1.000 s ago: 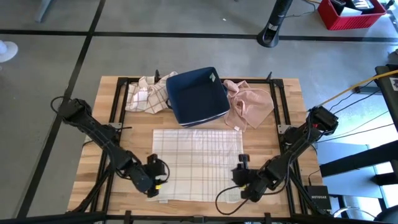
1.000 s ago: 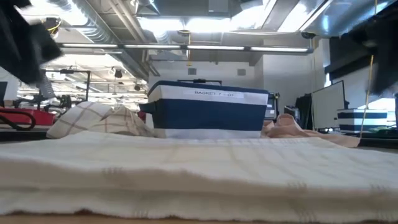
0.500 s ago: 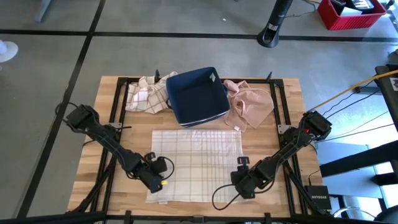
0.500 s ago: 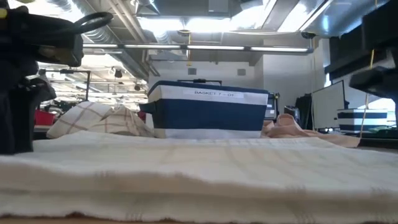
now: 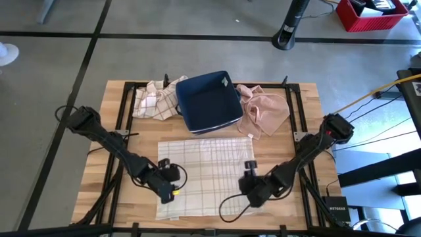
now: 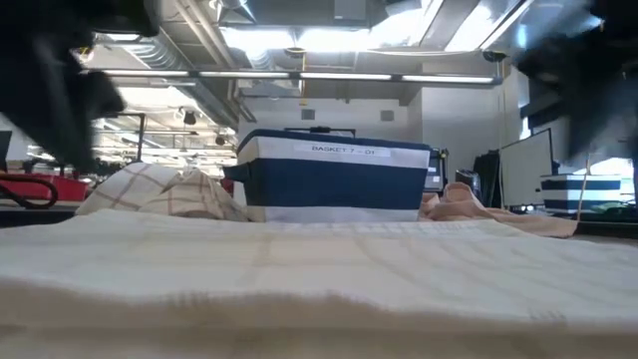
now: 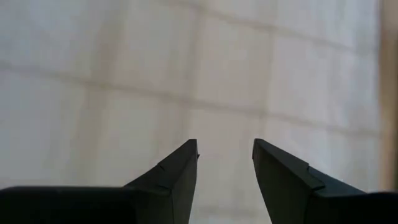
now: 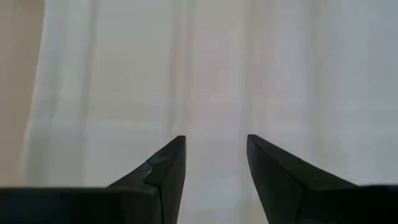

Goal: Fold towel
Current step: Fold the white with gray pattern towel on the table

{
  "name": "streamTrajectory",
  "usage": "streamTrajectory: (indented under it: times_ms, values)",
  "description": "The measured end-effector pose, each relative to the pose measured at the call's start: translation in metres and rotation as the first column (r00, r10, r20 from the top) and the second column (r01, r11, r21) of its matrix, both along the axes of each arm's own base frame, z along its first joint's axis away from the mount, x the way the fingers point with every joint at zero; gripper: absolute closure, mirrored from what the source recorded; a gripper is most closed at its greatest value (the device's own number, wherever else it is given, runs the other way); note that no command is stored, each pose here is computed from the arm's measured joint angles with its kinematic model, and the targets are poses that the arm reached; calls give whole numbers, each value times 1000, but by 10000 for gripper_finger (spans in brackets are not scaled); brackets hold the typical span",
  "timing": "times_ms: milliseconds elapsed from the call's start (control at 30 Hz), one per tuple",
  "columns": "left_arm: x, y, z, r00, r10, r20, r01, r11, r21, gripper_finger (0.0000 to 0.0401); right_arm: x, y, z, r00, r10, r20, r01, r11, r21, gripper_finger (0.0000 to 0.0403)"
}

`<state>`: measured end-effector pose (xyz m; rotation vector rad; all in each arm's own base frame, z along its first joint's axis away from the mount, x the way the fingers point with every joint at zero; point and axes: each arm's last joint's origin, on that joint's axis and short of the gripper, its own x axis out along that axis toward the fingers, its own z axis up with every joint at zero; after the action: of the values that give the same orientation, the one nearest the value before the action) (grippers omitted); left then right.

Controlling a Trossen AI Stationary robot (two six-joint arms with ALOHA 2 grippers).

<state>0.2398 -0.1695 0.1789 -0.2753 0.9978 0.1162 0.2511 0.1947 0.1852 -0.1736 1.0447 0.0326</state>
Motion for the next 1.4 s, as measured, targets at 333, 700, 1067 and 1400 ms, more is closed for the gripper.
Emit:
streamTrajectory:
  times_ms: [333,700,1067,1400]
  values:
    - [-7,27,-39,981,10,-195,15,992,123,253,11,-48,-42,996,-9,-84,21,989,146,230]
    - [-12,25,-41,968,17,-252,0,998,71,253,-2,-50,-50,982,-46,-182,86,972,217,230]
    - [7,14,-12,981,-81,-174,95,993,73,253,8,-49,-3,1000,12,11,-14,994,112,230]
    - [6,18,-17,993,4,-118,15,988,155,253,16,-52,-8,999,54,3,-54,986,155,230]
